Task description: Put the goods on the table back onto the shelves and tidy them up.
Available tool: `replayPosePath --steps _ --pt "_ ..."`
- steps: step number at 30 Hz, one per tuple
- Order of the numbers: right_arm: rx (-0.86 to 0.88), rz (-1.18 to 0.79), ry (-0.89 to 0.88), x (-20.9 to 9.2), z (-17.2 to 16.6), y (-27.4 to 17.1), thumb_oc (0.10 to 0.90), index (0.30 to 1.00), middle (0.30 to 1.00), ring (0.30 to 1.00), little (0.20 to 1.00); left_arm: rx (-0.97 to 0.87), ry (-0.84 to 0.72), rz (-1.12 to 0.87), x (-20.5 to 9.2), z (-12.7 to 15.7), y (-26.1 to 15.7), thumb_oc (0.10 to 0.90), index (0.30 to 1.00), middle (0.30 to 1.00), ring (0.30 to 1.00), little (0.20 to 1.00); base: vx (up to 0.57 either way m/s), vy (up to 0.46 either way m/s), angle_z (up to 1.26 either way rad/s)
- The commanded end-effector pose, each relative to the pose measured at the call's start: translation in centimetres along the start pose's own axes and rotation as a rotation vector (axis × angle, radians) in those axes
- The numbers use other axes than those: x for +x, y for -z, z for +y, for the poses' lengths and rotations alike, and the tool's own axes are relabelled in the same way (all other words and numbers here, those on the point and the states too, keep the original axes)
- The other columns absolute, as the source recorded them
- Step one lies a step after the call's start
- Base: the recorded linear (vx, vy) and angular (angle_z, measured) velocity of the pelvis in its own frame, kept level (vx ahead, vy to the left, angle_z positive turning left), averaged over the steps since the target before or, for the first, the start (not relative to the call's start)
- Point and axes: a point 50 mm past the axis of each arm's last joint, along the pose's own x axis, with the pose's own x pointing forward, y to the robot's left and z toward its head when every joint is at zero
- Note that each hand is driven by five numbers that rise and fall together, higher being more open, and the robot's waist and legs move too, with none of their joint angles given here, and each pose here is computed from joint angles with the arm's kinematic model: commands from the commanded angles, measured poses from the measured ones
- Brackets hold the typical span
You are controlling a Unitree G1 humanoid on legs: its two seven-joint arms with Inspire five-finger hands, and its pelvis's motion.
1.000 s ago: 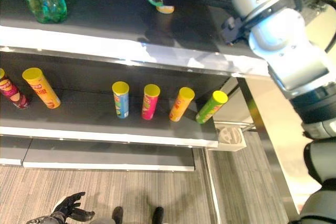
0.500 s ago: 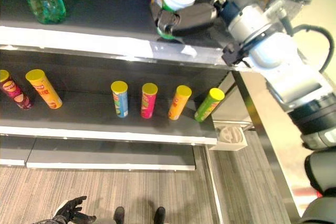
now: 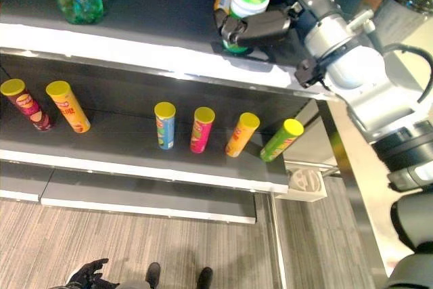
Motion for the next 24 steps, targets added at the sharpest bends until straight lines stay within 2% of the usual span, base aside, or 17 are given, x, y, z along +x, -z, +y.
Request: replayPosePath --steps 1,24 --pt "-0.031 -0.170 0.117 1.2 -4.2 -4.7 0.400 0.300 0.300 0.300 0.300 0.086 -0.052 -0.045 0.1 2.2 -0.9 0.800 0.900 0.900 0.900 0.900 0.02 -0.002 0.04" --pt "-0.021 -0.221 0.034 1.8 -3.6 -6.3 0.400 0.300 0.300 0.300 0.300 0.121 -0.045 -0.089 0.3 2.4 -2.1 0.800 0.900 0.900 0.900 0.900 0.00 0.000 0.00"
